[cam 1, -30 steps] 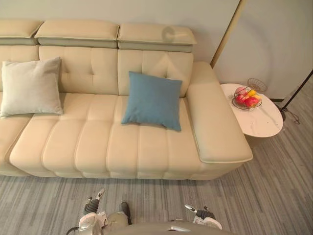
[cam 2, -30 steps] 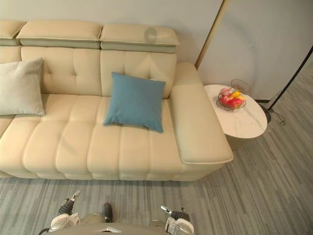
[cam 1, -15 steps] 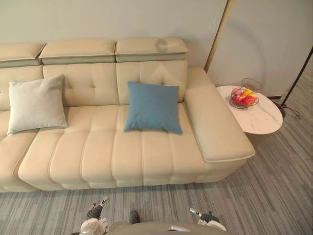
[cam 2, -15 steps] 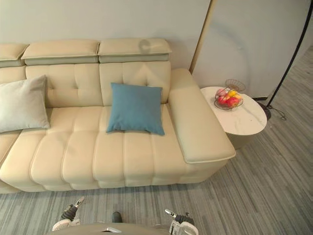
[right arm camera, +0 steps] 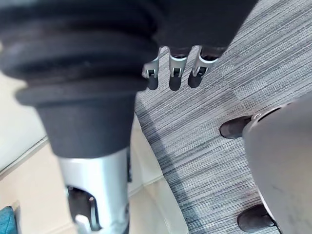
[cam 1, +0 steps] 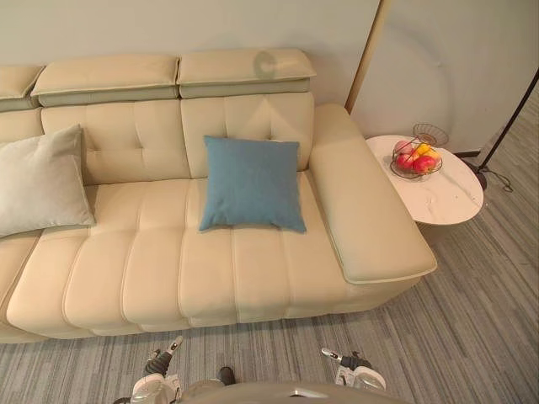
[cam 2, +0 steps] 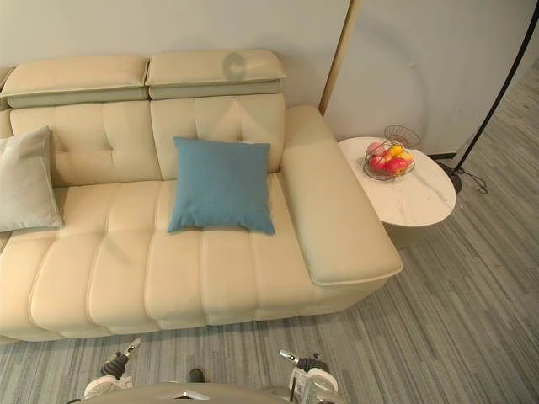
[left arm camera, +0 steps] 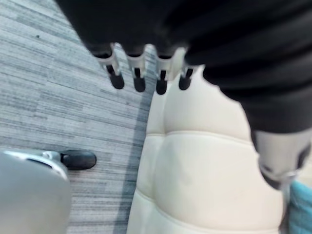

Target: Pick up cushions and gather them together orderly.

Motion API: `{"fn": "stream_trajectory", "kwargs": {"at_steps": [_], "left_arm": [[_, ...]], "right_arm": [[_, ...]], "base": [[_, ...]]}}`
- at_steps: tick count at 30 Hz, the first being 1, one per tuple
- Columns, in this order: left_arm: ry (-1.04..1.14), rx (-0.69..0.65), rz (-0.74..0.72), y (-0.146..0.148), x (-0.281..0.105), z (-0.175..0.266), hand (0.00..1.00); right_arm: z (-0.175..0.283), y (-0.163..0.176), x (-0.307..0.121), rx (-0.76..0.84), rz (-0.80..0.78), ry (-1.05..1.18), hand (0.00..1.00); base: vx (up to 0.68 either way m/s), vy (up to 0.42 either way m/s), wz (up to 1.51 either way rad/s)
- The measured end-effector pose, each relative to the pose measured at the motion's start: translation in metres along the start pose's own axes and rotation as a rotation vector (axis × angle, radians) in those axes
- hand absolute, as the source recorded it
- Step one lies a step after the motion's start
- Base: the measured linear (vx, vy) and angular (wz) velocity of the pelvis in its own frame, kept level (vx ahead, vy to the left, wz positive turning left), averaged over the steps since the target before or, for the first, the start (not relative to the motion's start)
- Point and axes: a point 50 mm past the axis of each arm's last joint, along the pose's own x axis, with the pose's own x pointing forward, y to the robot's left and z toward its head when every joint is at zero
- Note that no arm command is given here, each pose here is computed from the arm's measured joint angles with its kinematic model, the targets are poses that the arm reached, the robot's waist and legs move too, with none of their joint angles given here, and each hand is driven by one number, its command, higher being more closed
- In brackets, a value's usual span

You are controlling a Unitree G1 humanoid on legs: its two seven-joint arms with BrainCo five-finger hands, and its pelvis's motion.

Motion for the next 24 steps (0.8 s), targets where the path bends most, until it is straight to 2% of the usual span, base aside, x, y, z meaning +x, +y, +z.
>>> {"fn": "stream_trajectory", "kwargs": {"at_steps": [14, 24], "left_arm": [[0.007, 0.039, -0.076, -0.011, 0.001, 0.003, 0.00], [-0.002, -0.019, -0.097, -0.020, 0.001, 0.007, 0.00]], "right_arm": [[-0.005, -0.005, 0.000, 0.055, -0.009, 0.034, 0.00], [0.007, -0.006, 0.001, 0.070, -0.021, -0.008, 0.00]], "base": [[0.02, -0.043, -0.23], [-0.05, -0.024, -1.00]]}}
